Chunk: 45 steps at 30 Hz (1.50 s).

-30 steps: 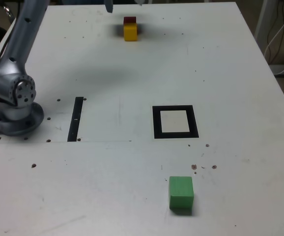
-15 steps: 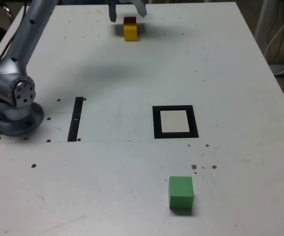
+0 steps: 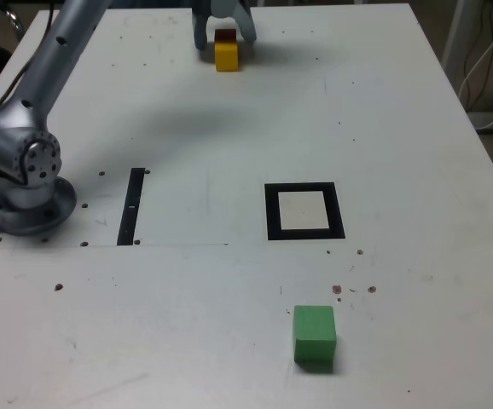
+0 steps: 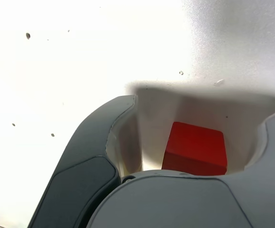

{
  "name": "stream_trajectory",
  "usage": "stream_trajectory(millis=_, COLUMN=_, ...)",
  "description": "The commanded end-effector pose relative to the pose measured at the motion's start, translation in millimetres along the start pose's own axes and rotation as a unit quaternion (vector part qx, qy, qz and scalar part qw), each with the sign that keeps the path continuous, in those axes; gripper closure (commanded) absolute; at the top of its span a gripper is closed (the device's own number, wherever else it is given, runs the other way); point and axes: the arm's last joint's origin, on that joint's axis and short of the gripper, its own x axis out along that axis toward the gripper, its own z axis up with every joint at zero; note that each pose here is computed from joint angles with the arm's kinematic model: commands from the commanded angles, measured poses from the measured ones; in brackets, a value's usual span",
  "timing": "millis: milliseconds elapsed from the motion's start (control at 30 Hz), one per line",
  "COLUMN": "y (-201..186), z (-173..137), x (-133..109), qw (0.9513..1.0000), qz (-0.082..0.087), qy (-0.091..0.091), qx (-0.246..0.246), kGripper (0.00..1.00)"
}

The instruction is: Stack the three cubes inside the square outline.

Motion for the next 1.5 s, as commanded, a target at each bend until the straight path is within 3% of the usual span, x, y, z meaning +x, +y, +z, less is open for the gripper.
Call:
stream_trajectory(millis=0, y=-0.1, z=2.1, x=1.7, qw=1.0, qz=-0.001, qy=0.001, qx=0.0, kGripper=0.22)
stream_trajectory(millis=333, y=1.8, z=4.9, x=3.7, qw=1.0, qz=-0.001, qy=-0.003, qx=-0.009, kGripper=0.45)
stream_trajectory(millis=600, y=1.4, z=5.6, x=4.5, qw=0.9998, qz=-0.004, qy=-0.005, qx=-0.019, kGripper=0.53)
stream_trajectory(millis=867, y=2.2, z=5.3, x=1.1, qw=0.9997, qz=-0.001, qy=-0.011, qx=-0.023, kGripper=0.71)
stream_trajectory(millis=1133, y=2.2, z=2.2, x=-8.2, qw=0.9994, qz=0.002, qy=-0.022, qx=-0.026, kGripper=0.75)
stream_trajectory(millis=1267, y=1.5, z=-2.2, x=-19.7, qw=0.999, qz=0.008, qy=-0.034, qx=-0.029, kGripper=0.81)
stream_trajectory(millis=1467, y=0.2, z=-4.5, x=-42.0, qw=0.9968, qz=0.018, qy=-0.072, qx=-0.031, kGripper=0.86)
